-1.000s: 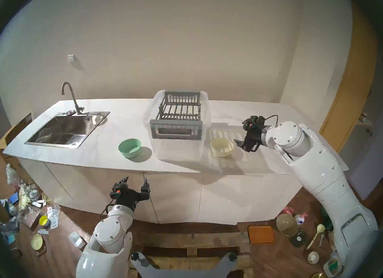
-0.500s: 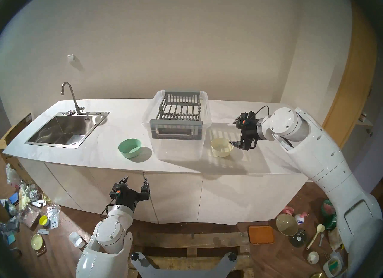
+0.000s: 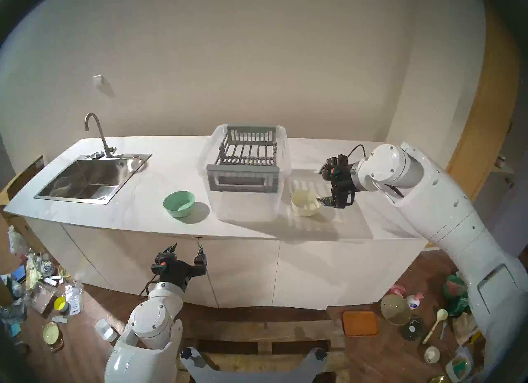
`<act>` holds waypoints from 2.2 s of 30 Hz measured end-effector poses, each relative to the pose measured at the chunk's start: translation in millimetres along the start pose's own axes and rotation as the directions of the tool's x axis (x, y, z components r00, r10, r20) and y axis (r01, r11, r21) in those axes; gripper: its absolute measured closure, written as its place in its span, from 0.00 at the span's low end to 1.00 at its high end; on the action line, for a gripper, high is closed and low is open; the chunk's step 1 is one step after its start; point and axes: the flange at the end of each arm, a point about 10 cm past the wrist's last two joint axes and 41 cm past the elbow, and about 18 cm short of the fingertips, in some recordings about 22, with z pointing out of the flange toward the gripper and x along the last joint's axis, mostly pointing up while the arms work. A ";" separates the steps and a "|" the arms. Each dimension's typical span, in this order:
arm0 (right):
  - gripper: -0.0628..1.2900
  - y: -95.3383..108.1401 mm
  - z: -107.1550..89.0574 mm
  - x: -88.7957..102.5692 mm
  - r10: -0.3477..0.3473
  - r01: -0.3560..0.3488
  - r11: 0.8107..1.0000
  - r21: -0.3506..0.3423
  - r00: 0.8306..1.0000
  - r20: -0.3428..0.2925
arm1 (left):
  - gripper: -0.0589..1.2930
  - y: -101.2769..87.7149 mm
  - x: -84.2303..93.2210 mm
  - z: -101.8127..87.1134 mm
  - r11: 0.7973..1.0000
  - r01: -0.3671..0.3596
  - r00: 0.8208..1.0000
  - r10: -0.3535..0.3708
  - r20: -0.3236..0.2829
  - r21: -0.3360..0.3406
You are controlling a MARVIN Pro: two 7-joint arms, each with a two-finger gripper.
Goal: Place the plate or bowl neatly into the plate slot of the drying rack
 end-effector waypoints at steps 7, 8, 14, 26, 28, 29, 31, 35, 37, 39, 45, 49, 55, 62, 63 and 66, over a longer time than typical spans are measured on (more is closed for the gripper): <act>0.05 -4.5 1.0 -2.1 -0.004 0.004 1.000 0.030 1.000 0.000 | 0.07 0.0 0.0 0.0 1.000 0.000 1.000 0.000 0.000 0.000; 0.05 -5.1 1.9 -1.7 -0.003 0.004 0.999 0.033 1.000 -0.002 | 0.07 0.0 0.0 0.0 1.000 0.000 1.000 0.000 0.000 0.000; 0.05 -11.1 15.5 3.1 -0.004 0.005 0.998 0.060 1.000 -0.020 | 0.07 0.0 -0.1 0.0 1.000 0.000 1.000 0.000 0.000 0.000; 0.05 -20.3 46.4 -7.5 0.019 -0.017 0.995 0.096 1.000 -0.025 | 0.07 0.0 -0.1 0.0 1.000 0.000 1.000 0.000 0.000 0.000; 0.05 -22.3 51.0 -9.6 0.025 -0.023 0.994 0.103 0.999 -0.026 | 0.07 0.0 -0.1 0.0 1.000 0.000 1.000 0.000 0.000 0.000; 0.05 -23.0 52.6 -10.1 0.028 -0.025 0.994 0.104 0.999 -0.027 | 0.07 0.0 -0.1 0.0 1.000 0.000 1.000 0.000 0.000 0.000; 0.05 -24.4 57.2 -11.8 0.035 -0.031 0.994 0.106 0.999 -0.031 | 0.07 0.0 -0.2 0.0 1.000 0.000 1.000 0.000 0.001 0.000; 0.05 -26.4 63.9 -13.3 0.044 -0.040 0.993 0.110 0.998 -0.038 | 0.07 0.0 -0.2 0.0 1.000 0.000 1.000 0.000 0.001 0.000; 0.05 -27.0 66.7 -13.7 0.047 -0.043 0.993 0.112 0.998 -0.041 | 0.07 0.0 -0.2 0.0 1.000 0.000 1.000 0.000 0.001 0.000; 0.05 -27.4 69.3 -14.6 0.051 -0.046 0.992 0.114 0.998 -0.043 | 0.07 0.0 -0.2 0.0 1.000 0.000 1.000 0.000 0.001 0.000; 0.05 -27.1 78.1 -16.8 0.063 -0.056 0.991 0.120 0.997 -0.054 | 0.07 0.0 -0.2 0.0 1.000 0.000 1.000 0.000 0.001 0.000; 0.05 -27.3 81.4 -17.9 0.068 -0.061 0.990 0.123 0.996 -0.056 | 0.07 0.0 -0.2 0.0 1.000 0.000 1.000 0.000 0.001 0.000; 0.05 -28.1 88.2 -20.8 0.074 -0.065 0.989 0.133 0.995 -0.060 | 0.07 0.0 -0.2 0.0 1.000 0.000 1.000 0.000 0.001 0.000; 0.05 -27.0 91.5 -25.2 0.075 -0.066 0.988 0.140 0.995 -0.062 | 0.07 0.0 -0.2 0.0 1.000 0.000 1.000 0.000 0.001 0.000; 0.05 -26.9 91.8 -25.9 0.075 -0.066 0.988 0.141 0.995 -0.062 | 0.07 0.0 -0.2 0.0 1.000 0.000 1.000 0.000 0.001 0.000; 0.05 -26.5 92.9 -28.7 0.076 -0.067 0.987 0.144 0.995 -0.061 | 0.07 0.0 -0.1 0.0 1.000 0.000 1.000 0.000 0.001 0.000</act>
